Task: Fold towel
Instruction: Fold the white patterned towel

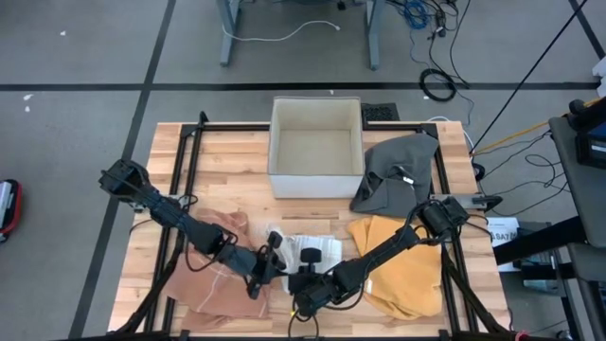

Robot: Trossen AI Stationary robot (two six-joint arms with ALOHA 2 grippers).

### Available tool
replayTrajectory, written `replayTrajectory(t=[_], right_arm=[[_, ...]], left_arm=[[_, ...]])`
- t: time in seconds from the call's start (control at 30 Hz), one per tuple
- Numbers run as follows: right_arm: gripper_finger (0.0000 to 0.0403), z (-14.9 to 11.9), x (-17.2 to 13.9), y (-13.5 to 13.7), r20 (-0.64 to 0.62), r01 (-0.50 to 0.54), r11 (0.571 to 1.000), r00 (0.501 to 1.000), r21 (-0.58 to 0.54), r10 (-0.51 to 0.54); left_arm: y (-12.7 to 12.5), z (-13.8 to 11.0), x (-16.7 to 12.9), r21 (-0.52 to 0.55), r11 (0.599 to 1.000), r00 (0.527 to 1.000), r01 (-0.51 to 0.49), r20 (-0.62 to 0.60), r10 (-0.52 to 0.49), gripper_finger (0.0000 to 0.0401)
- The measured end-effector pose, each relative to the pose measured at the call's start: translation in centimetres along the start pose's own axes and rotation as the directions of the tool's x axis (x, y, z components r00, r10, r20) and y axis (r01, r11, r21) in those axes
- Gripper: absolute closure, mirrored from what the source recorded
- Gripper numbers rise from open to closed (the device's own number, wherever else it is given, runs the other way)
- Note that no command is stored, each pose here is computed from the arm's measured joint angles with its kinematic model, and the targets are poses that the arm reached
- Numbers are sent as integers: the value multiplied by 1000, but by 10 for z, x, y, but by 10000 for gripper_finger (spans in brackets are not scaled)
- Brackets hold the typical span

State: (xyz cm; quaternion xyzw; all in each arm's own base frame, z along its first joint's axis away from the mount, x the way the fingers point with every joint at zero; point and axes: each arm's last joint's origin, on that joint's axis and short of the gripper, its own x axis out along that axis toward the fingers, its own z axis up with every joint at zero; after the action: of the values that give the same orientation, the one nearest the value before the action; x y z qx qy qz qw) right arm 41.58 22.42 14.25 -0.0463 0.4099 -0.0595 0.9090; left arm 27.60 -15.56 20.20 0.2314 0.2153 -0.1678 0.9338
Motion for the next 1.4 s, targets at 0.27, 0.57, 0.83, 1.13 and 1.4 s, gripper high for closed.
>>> replayTrajectory(t=[0.27, 0.57, 0.83, 1.13, 1.4], right_arm=[[319, -1, 3, 4, 1, -37, 999, 999, -27, 37], [319, 2, -40, 8, -41, -40, 997, 998, -60, 37], [319, -23, -73, 17, -190, 59, 998, 980, 23, -53], [319, -40, -85, 24, -244, 155, 983, 961, 98, -127], [319, -46, -66, 23, -268, 193, 976, 950, 98, -160]], left_arm=[[8, -11, 18, 69, 994, 996, 86, 15, -88, 358], [8, -17, 25, 70, 992, 994, 109, -2, -109, 358], [9, -14, 25, 95, 990, 994, 102, 30, -106, 358], [12, -10, 25, 132, 986, 991, 99, 81, -110, 358], [12, -7, 25, 169, 980, 985, 106, 120, -128, 358]])
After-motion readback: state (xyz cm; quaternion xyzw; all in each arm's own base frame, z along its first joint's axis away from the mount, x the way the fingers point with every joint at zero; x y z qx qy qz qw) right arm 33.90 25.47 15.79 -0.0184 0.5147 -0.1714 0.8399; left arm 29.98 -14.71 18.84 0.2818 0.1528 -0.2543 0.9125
